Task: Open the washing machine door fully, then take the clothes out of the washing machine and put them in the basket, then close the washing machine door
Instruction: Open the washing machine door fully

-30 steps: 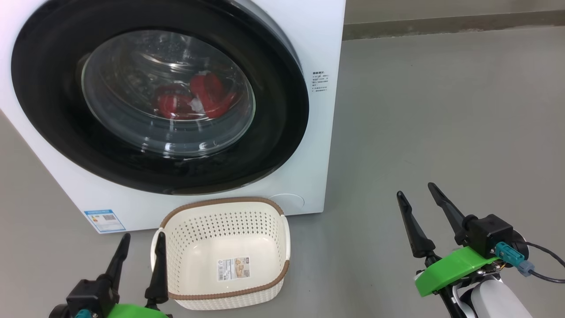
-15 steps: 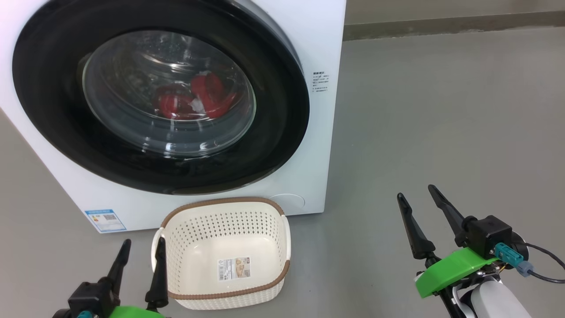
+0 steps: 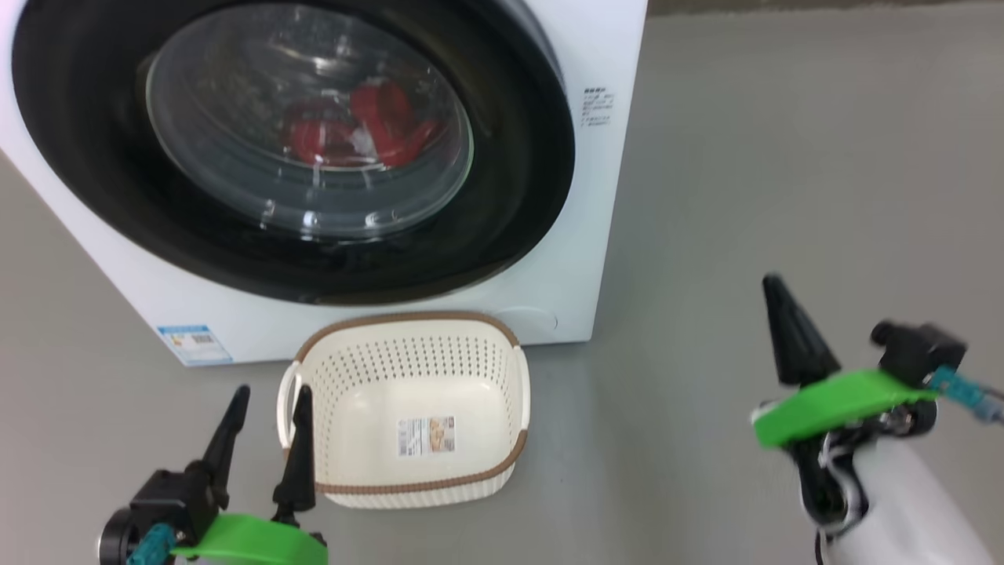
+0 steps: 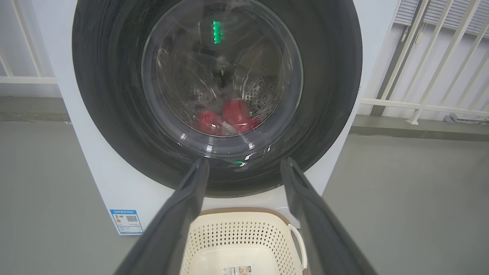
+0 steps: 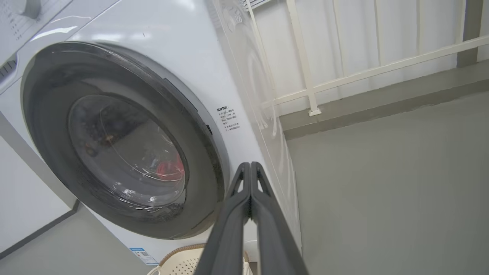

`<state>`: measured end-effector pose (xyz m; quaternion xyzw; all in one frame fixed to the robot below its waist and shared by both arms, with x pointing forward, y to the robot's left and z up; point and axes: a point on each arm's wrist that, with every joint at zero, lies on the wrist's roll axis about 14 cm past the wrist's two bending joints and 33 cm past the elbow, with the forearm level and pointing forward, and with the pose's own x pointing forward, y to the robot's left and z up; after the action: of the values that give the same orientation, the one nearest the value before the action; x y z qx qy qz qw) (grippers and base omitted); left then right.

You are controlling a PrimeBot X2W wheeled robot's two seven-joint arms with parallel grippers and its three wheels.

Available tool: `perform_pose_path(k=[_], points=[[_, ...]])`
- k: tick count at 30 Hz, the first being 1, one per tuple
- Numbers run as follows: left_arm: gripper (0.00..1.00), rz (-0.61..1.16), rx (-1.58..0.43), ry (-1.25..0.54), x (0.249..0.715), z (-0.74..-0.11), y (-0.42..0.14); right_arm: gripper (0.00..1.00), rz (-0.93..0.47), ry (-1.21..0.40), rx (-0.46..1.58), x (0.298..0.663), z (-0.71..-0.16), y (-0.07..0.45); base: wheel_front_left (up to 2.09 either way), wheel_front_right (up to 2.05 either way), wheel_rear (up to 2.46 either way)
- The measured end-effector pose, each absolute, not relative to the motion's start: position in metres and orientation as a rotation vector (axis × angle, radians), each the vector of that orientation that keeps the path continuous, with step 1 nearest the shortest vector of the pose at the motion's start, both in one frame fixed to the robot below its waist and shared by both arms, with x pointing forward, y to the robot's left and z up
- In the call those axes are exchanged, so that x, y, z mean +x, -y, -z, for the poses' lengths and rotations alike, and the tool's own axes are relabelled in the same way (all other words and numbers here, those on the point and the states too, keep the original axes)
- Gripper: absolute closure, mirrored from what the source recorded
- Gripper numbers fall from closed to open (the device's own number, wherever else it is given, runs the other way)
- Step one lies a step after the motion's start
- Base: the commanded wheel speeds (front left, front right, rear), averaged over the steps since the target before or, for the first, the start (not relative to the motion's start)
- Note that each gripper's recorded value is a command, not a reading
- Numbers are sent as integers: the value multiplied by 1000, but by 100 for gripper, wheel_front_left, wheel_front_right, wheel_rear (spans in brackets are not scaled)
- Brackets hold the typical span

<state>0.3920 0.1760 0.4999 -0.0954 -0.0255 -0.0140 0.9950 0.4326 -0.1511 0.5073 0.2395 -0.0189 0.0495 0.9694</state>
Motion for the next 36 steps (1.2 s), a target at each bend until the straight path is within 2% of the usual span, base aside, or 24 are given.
perform_pose_path(k=[9,20,26,36], points=[[0,30,-188,71,410,-504,-175,100,-69,30,882,495,-521,151,0,0,0],[0,13,-178,73,438,-498,-178,100,-224,-114,1193,572,-538,116,0,0,0],[0,10,-170,42,452,-483,-179,100,-334,-219,1253,604,-537,90,0,0,0],[0,-17,-174,-16,463,-456,-184,100,-533,-463,1318,633,-523,42,0,0,0]])
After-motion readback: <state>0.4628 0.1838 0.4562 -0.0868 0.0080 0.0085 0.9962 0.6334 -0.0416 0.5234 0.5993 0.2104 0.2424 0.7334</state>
